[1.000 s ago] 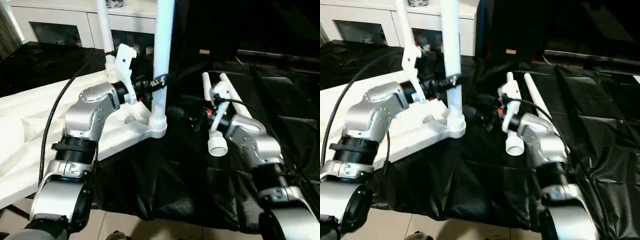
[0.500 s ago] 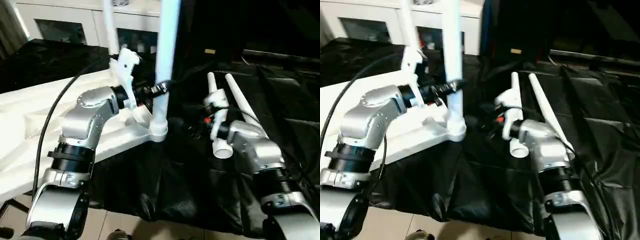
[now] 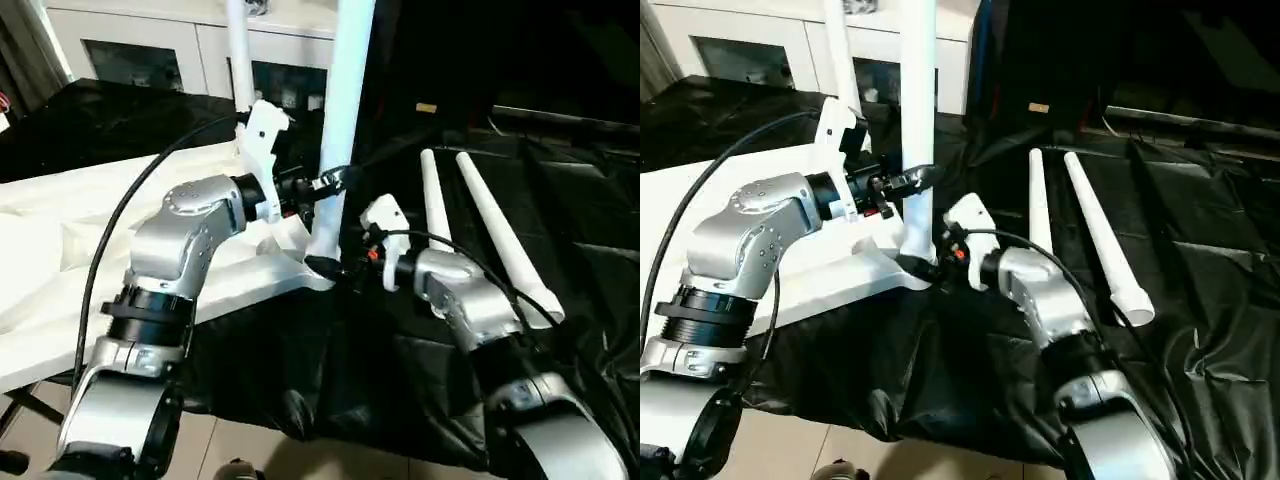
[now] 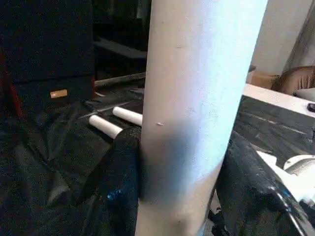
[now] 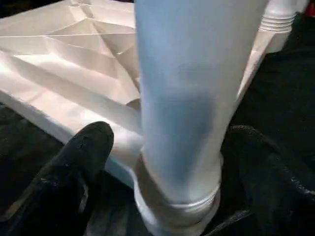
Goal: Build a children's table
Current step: Insert table leg to table base
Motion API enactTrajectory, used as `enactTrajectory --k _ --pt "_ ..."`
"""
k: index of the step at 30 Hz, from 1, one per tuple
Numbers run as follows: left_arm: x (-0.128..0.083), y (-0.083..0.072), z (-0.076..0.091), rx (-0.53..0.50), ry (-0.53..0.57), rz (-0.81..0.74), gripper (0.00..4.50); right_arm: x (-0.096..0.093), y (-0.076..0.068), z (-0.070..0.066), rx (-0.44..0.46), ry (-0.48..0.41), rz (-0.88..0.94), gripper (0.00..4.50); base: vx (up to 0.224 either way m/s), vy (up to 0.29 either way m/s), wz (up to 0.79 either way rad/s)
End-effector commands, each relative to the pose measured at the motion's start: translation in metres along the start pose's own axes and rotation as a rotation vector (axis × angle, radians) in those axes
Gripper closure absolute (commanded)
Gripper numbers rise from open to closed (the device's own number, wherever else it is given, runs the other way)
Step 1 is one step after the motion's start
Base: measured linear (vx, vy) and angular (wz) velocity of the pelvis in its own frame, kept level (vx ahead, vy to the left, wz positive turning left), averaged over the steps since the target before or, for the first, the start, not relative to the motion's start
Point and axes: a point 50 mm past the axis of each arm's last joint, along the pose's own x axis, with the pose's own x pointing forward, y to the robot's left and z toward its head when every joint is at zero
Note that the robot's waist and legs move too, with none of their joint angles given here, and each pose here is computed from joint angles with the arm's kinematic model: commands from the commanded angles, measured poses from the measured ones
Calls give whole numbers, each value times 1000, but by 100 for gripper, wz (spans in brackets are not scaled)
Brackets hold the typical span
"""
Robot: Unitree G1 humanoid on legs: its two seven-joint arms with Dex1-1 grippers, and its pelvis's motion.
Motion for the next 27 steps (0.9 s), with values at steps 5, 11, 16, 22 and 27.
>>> enactTrajectory --k 5,11,16,22,27 --pt "-1 2 -28 -92 117 13 262 4 -5 2 -10 -1 -36 107 0 0 0" --pt "-1 1 -29 -91 120 6 262 8 -5 2 -5 -4 -47 154 0 0 0" --pt "-1 0 -29 -86 129 -8 262 14 -5 4 -11 -6 -44 196 0 0 0" --pt "-2 -2 -30 -86 133 -16 262 18 -4 5 -24 -1 -36 241 0 0 0" --pt "-2 -3 -31 -87 141 -31 262 19 -4 3 -26 5 -31 252 0 0 0"
